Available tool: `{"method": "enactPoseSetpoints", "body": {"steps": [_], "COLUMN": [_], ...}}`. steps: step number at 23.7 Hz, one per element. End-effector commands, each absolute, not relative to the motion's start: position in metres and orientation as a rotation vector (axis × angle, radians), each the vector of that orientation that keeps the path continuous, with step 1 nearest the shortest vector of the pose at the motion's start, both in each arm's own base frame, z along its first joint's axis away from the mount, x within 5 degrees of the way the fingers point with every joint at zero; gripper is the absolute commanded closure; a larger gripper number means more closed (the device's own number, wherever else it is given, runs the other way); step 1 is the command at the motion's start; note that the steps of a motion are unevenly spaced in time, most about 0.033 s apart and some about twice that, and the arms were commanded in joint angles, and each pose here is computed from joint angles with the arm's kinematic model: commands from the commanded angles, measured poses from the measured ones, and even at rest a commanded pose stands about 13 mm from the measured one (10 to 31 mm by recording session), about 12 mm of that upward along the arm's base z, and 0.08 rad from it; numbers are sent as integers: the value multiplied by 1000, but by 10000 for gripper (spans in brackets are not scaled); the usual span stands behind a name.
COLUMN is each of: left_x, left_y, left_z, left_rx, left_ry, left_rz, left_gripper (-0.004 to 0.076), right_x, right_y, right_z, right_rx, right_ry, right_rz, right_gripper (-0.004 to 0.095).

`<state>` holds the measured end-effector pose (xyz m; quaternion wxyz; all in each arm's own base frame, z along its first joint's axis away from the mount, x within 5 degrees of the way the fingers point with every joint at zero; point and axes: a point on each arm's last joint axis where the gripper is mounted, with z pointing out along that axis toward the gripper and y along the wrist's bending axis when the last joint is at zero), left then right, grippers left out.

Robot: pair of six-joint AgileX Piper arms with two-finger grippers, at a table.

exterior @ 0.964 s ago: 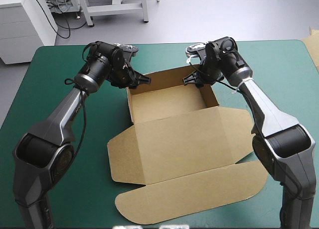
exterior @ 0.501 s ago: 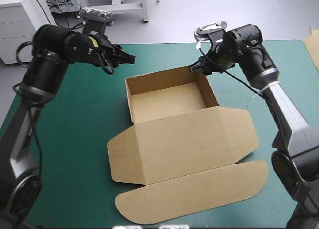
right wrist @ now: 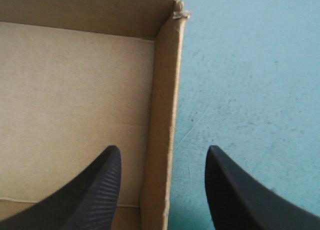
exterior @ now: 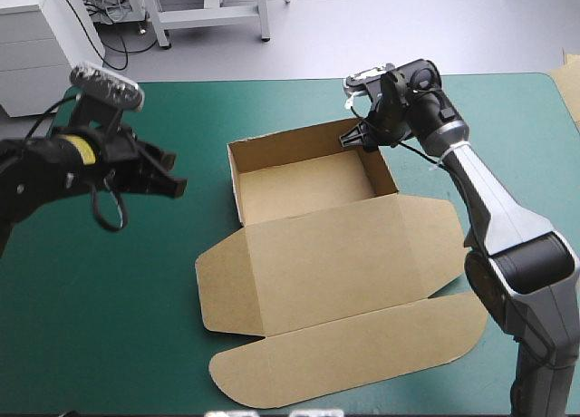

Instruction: Fold the box

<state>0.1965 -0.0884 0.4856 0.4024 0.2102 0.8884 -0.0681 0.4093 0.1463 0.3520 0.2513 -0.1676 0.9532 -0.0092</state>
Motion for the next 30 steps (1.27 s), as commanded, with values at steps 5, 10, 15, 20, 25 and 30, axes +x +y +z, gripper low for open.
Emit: {"method": "enactPoseSetpoints", "body": {"steps": [5,10,15,20,25,30], "left_x": [104,52,19,3,2,2], "left_y": [-47,-25,-10,-2,-1,-1], "left_z": [409,329,289,289,289,289], "left_rx": [551,528,447,424,424,424], "left_ry": [2214,2187,2038,1930,1927,1929], "left_rz": [-184,-233,-285,-283,-284,-283], "left_gripper": [431,485,729,732,732,732], "right_x": [431,437,445,454,454,436], "right_y": [152,150,119,39,-46,-135], "right_z": [326,321,320,319,321,321], "right_rx": [-478,-483,-399,-182,23,303], "right_ry": [2589,2562,2604,2684,2698,2700], "right_rz": [-61,-109,-154,-257,-347,-386], "right_gripper": [463,842,926,926,926,926]}}
